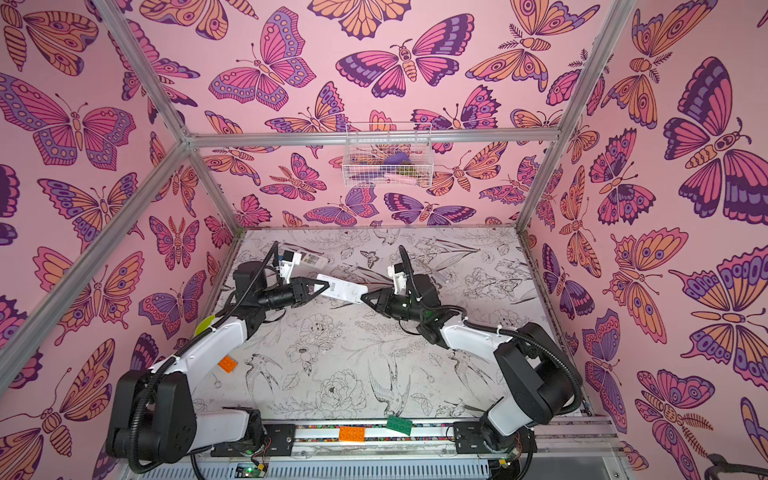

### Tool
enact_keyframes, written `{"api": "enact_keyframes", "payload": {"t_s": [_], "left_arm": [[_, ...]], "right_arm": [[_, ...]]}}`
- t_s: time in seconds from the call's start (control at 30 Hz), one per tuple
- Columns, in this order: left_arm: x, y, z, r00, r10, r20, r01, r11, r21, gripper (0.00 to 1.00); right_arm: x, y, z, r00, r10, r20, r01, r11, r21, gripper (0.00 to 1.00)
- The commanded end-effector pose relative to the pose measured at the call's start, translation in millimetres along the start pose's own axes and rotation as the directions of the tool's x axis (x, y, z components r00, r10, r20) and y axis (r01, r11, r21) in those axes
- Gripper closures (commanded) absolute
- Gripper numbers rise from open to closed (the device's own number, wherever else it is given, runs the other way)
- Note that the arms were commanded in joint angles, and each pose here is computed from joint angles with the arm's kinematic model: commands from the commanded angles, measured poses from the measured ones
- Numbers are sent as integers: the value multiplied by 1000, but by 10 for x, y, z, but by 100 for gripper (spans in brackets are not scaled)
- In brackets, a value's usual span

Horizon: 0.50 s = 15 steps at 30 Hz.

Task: Unload the batteries from the remote control
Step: 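Slide the battery cover off with the right gripper, away from the left gripper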

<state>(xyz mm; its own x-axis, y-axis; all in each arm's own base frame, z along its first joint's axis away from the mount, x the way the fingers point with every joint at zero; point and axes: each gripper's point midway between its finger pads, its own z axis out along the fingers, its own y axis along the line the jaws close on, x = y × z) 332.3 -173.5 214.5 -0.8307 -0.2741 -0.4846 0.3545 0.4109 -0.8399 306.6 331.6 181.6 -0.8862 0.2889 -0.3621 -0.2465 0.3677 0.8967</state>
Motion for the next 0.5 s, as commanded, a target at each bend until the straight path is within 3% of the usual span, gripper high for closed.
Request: {"api": "enact_keyframes", "payload": {"t_s": [0.0,0.47], "left_arm": [[20,-29,1,1000,27,-6,-26,1000,14,100],[28,-3,5,1000,24,-7,-24,1000,9,100]], "right_arm": [[-61,206,-31,999,-43,20,44,998,-54,73],[-90,355,-55,998,-66,21,67,994,-91,74]]}}
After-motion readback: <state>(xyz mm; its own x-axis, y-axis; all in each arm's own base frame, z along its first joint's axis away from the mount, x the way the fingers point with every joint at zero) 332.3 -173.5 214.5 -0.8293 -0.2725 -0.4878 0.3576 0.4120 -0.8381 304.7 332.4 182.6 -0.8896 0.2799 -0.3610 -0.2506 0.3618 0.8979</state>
